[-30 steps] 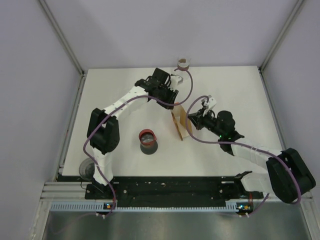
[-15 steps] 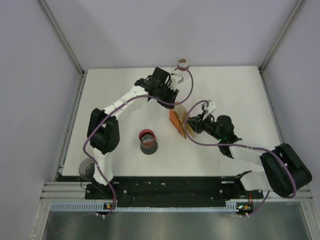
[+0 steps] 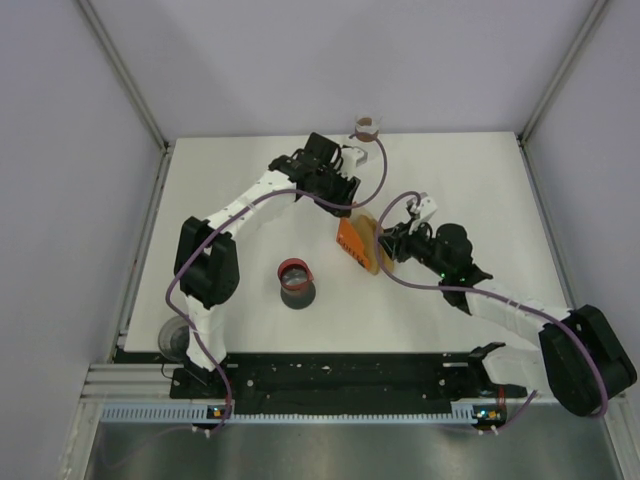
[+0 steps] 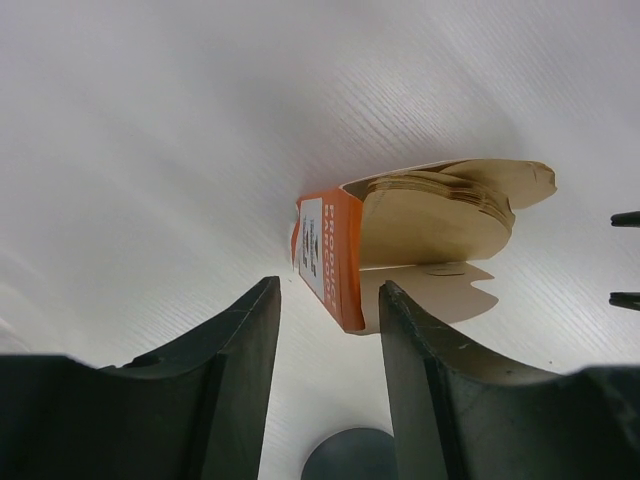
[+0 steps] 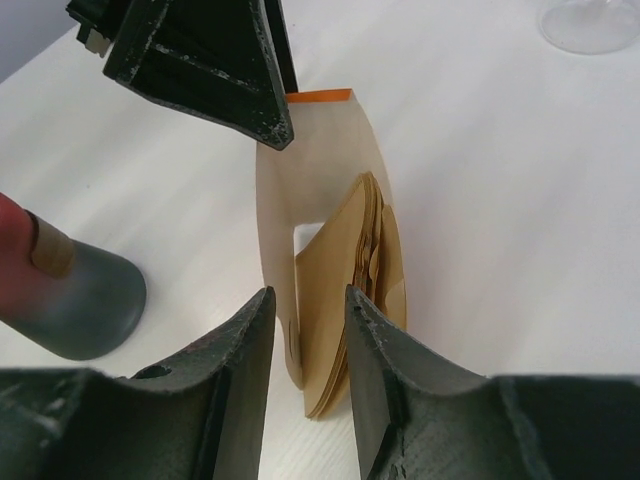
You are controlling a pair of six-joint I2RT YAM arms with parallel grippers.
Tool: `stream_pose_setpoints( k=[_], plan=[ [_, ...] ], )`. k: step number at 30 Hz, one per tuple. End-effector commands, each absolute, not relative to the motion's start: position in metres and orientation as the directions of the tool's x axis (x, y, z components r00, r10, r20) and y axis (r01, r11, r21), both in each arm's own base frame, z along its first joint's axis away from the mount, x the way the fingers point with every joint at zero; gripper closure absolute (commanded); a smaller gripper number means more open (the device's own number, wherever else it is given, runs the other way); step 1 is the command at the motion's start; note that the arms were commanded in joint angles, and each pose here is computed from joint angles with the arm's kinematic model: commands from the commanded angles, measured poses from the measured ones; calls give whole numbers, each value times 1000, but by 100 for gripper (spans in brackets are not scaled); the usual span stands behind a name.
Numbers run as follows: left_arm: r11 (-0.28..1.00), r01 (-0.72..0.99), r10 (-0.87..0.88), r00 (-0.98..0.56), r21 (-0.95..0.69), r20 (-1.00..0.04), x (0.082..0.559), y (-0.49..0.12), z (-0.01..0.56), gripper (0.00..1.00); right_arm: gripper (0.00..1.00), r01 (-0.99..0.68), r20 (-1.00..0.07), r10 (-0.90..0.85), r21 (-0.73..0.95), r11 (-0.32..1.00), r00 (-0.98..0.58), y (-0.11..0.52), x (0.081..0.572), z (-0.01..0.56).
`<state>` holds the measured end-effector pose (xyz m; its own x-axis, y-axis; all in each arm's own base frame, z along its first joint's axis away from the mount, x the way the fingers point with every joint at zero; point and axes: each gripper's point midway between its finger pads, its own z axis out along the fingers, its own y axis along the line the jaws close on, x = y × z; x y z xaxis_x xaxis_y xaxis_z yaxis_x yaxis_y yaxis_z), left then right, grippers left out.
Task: Place the coffee filter in the dripper
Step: Place the coffee dripper in the coffee filter holder.
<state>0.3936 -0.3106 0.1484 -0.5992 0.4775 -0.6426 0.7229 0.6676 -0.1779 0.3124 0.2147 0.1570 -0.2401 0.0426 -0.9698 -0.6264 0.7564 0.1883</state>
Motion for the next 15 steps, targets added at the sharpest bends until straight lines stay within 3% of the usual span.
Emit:
stream_pose_setpoints(
  k=[1,15],
  plan=[
    [648,740,463,-570,-179,-679,398,-319,166,48,65,-632,-983,62,160,758,-175,214,320,192],
    [633,758,455,-530,-159,-716,396,-318,199,26,63,-651,-987,65,146,745,-147,213,311,220]
  ],
)
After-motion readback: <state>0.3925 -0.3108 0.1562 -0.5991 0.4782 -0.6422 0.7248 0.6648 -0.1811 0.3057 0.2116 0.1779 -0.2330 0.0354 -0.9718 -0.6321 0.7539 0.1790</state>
